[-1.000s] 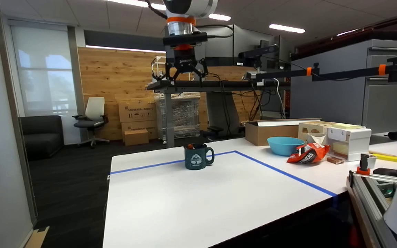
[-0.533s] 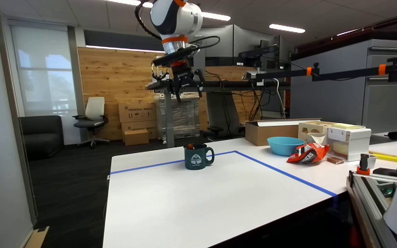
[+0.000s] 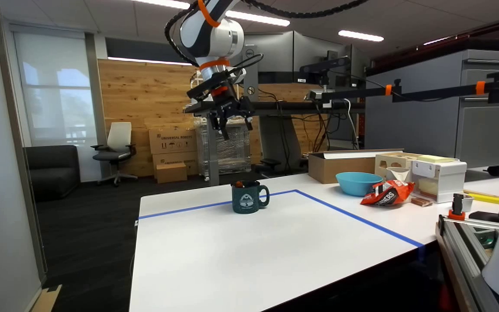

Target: Take the marker out of the mug.

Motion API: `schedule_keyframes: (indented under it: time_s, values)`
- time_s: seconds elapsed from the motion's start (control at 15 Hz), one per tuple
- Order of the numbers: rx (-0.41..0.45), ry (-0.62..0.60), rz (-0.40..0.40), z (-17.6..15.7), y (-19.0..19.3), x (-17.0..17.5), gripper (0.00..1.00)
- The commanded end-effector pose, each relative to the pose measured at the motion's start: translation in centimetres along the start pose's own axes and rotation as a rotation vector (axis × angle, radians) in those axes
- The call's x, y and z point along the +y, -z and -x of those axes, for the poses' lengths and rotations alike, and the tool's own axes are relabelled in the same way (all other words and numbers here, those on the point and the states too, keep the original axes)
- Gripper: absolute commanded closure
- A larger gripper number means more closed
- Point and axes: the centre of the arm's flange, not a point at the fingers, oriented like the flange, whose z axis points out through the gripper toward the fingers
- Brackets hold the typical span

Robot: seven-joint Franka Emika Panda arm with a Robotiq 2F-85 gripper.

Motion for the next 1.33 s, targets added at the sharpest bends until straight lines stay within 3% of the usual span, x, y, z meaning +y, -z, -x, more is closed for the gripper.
schedule_keyframes:
  time_s: [0.0, 0.33, 0.53, 0.73, 0.8, 1.07, 1.27]
  values:
    - [-0.004, -0.117, -0.061, 0.8, -1.0, 1.5, 0.0]
    - [-0.178, -0.337, 0.027, 0.5, -4.7, 3.4, 0.0]
    - [-0.282, -0.384, 0.081, -0.3, -6.7, 3.8, 0.0]
    - [-0.345, -0.386, 0.069, -0.8, -7.6, 3.4, 0.0]
    - [-0.291, -0.375, 0.081, -1.0, -7.8, 3.0, 0.0]
    - [-0.315, -0.385, 0.076, -1.2, -7.9, 3.0, 0.0]
    - [-0.256, -0.392, -0.051, -2.0, -7.0, 3.3, 0.0]
